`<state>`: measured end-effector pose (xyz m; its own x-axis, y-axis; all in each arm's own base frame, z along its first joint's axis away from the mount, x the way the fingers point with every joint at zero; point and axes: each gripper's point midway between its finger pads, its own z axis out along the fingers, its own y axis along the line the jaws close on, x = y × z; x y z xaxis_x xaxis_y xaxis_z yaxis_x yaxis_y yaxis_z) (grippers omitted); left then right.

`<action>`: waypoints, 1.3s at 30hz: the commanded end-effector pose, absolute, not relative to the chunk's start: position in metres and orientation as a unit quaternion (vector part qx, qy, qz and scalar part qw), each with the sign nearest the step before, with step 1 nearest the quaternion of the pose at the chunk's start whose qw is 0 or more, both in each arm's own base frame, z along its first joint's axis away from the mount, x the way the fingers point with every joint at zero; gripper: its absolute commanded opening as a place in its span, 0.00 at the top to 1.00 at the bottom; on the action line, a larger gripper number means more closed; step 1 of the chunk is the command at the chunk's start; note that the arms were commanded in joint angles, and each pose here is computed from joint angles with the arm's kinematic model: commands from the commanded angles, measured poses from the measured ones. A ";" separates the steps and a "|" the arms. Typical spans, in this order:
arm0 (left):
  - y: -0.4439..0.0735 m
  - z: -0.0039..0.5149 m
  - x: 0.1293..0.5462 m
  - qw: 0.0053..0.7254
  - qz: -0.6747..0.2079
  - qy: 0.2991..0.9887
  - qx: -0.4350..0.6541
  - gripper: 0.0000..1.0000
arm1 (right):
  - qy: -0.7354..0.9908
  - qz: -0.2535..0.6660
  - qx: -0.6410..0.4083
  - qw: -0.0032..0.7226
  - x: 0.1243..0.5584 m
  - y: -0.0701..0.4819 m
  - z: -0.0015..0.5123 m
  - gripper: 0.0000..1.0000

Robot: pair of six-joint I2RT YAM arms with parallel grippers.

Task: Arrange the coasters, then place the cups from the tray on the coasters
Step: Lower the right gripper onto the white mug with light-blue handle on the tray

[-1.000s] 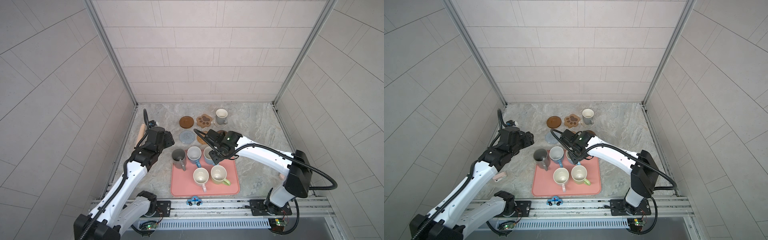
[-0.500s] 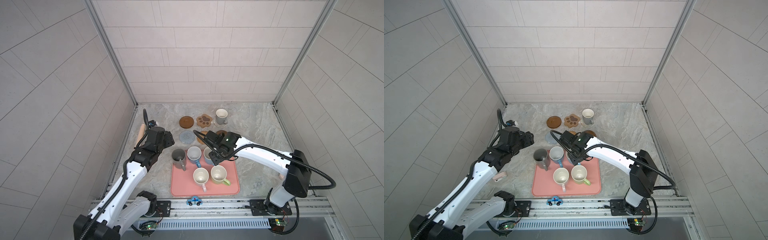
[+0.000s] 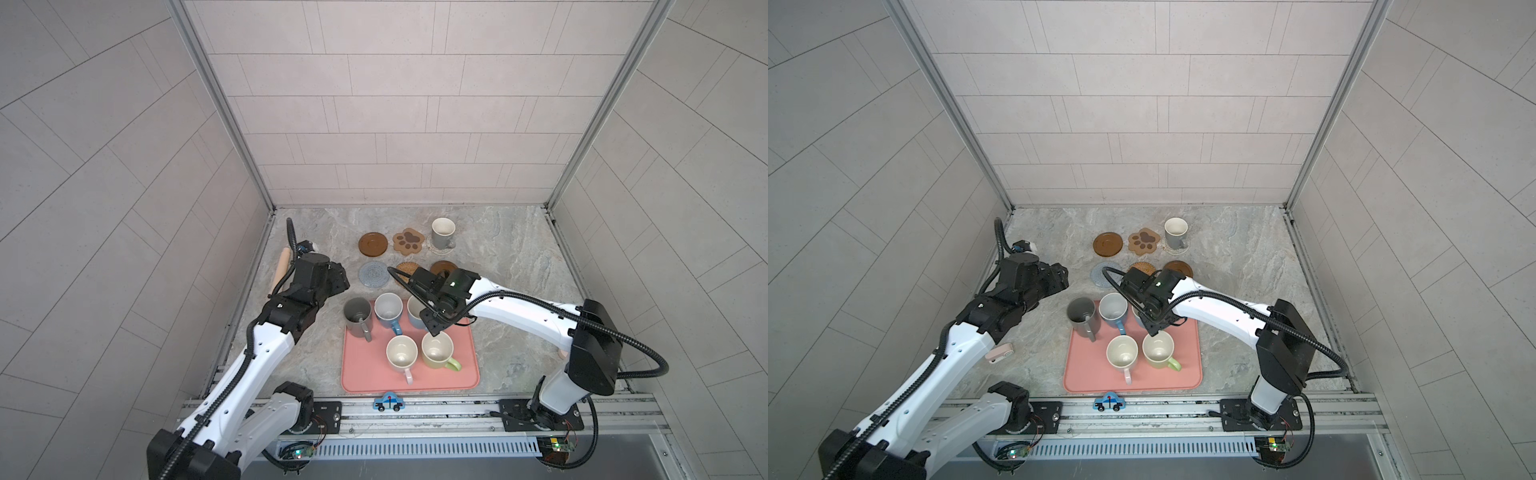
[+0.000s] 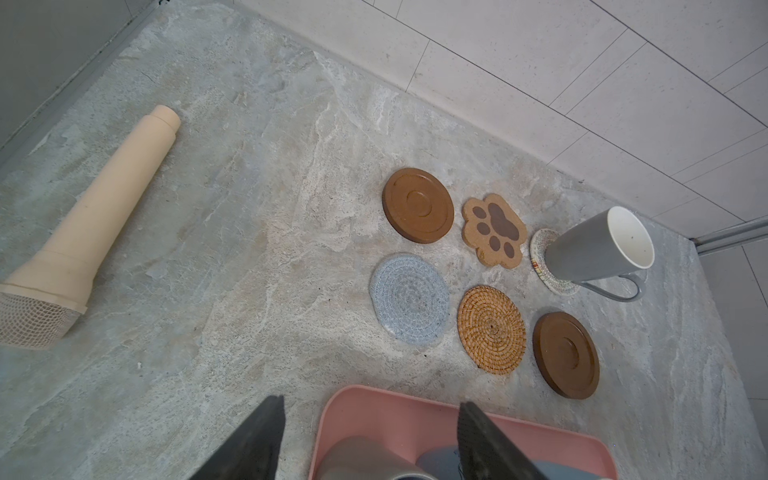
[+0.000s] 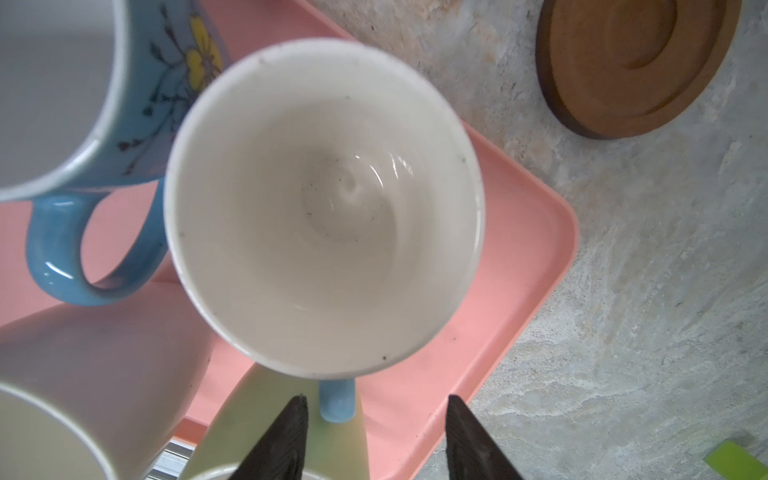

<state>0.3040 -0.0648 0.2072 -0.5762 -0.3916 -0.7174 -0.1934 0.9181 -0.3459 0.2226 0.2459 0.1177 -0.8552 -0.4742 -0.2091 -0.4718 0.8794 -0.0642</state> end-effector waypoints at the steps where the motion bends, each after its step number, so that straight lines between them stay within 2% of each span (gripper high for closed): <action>1: -0.062 0.209 0.305 0.432 -0.117 0.877 -0.176 0.27 | 0.963 -0.010 -0.247 0.108 0.222 0.246 0.117 0.44; 28: -0.058 0.219 0.299 0.445 -0.115 0.870 -0.177 0.27 | 0.959 -0.062 -0.256 0.107 0.234 0.229 0.106 0.47; 39: -0.058 0.218 0.299 0.445 -0.116 0.870 -0.178 0.27 | 0.959 -0.044 -0.260 0.100 0.236 0.229 0.100 0.50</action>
